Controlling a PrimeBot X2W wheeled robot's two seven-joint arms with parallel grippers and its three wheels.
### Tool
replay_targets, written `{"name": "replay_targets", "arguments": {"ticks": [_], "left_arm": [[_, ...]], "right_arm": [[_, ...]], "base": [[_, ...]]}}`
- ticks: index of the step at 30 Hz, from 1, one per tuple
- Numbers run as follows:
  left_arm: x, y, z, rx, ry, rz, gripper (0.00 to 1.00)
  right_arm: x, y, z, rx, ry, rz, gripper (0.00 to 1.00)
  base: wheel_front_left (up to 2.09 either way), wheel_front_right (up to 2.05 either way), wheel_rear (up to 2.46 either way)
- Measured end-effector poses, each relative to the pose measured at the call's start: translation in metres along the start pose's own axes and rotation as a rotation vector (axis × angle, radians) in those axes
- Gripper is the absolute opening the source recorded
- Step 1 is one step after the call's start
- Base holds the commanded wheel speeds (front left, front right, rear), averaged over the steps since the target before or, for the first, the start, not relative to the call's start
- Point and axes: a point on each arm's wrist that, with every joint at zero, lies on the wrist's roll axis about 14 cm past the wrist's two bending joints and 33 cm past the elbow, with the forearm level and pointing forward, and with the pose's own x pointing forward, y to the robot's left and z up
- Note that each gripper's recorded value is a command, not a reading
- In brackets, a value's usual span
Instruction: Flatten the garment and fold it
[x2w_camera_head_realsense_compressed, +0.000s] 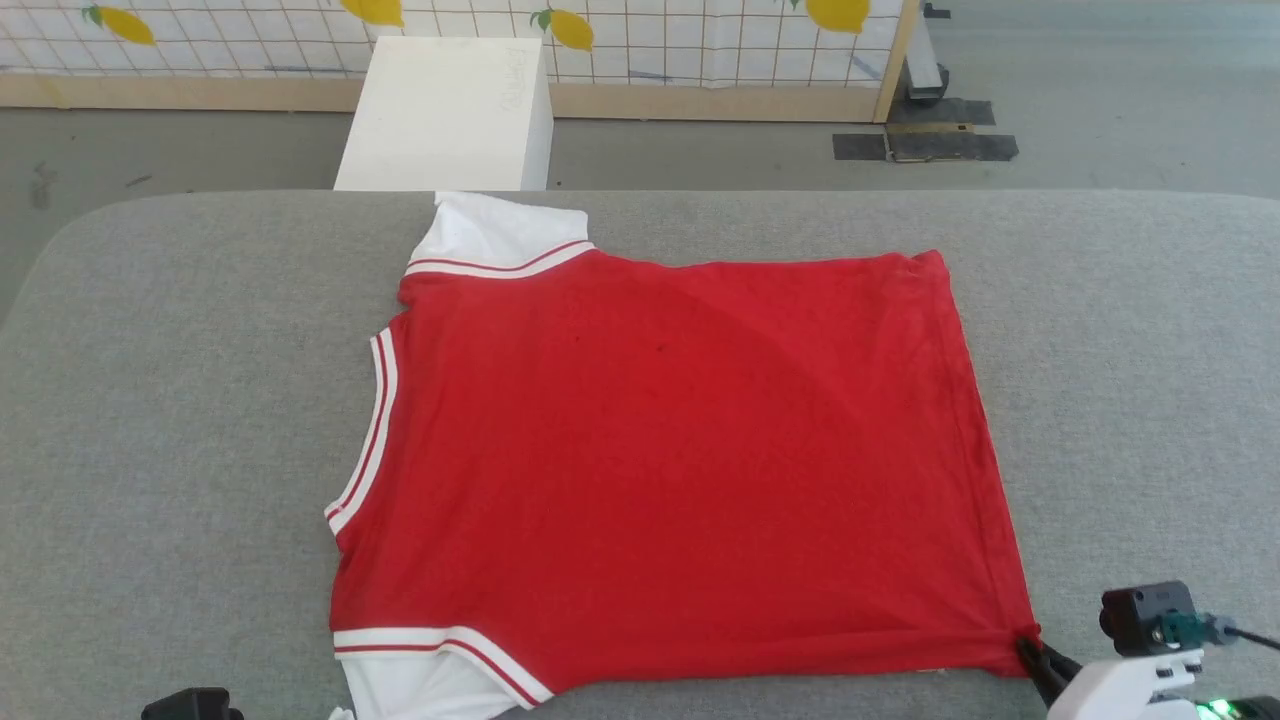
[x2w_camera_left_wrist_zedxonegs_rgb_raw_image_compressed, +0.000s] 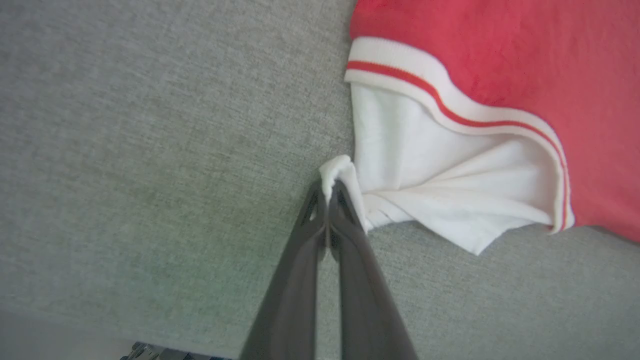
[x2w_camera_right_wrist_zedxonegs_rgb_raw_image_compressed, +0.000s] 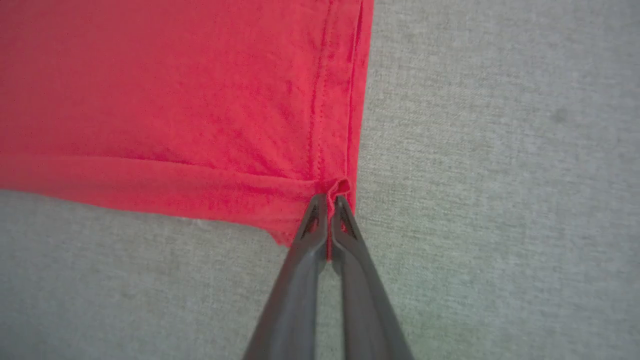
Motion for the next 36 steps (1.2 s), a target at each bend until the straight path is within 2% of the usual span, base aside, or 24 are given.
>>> {"name": "replay_targets", "arguments": {"ticks": [3, 10, 15, 20, 30, 33, 36], "left_arm": [[-0.001, -0.004, 0.009, 0.046, -0.069, -0.002, 0.0], [0.003, -0.038, 0.045, 0.128, -0.376, -0.03, 0.0], [0.002, -0.058, 0.086, 0.2, -0.608, -0.059, 0.0], [0.006, -0.076, 0.117, 0.247, -0.719, -0.1, 0.0], [0.027, -0.12, 0.179, 0.357, -0.808, -0.219, 0.0], [0.042, -0.123, 0.189, 0.383, -0.781, -0.218, 0.0], [0.077, -0.113, 0.186, 0.401, -0.644, -0.177, 0.0]], "right_arm": [[-0.006, 0.0, 0.004, 0.023, -0.048, -0.007, 0.0], [-0.005, 0.015, 0.022, 0.055, -0.24, 0.006, 0.0], [-0.003, 0.021, 0.033, 0.035, -0.346, 0.015, 0.0], [0.001, 0.025, 0.057, -0.003, -0.421, 0.031, 0.0], [0.019, 0.022, 0.101, -0.075, -0.476, 0.042, 0.0], [0.029, 0.02, 0.108, -0.084, -0.457, 0.043, 0.0], [0.05, 0.012, 0.106, -0.081, -0.374, 0.034, 0.0]], "base": [[0.0, 0.0, 0.0], [0.0, 0.0, 0.0], [0.0, 0.0, 0.0], [0.0, 0.0, 0.0], [0.0, 0.0, 0.0], [0.0, 0.0, 0.0], [0.0, 0.0, 0.0]]}}
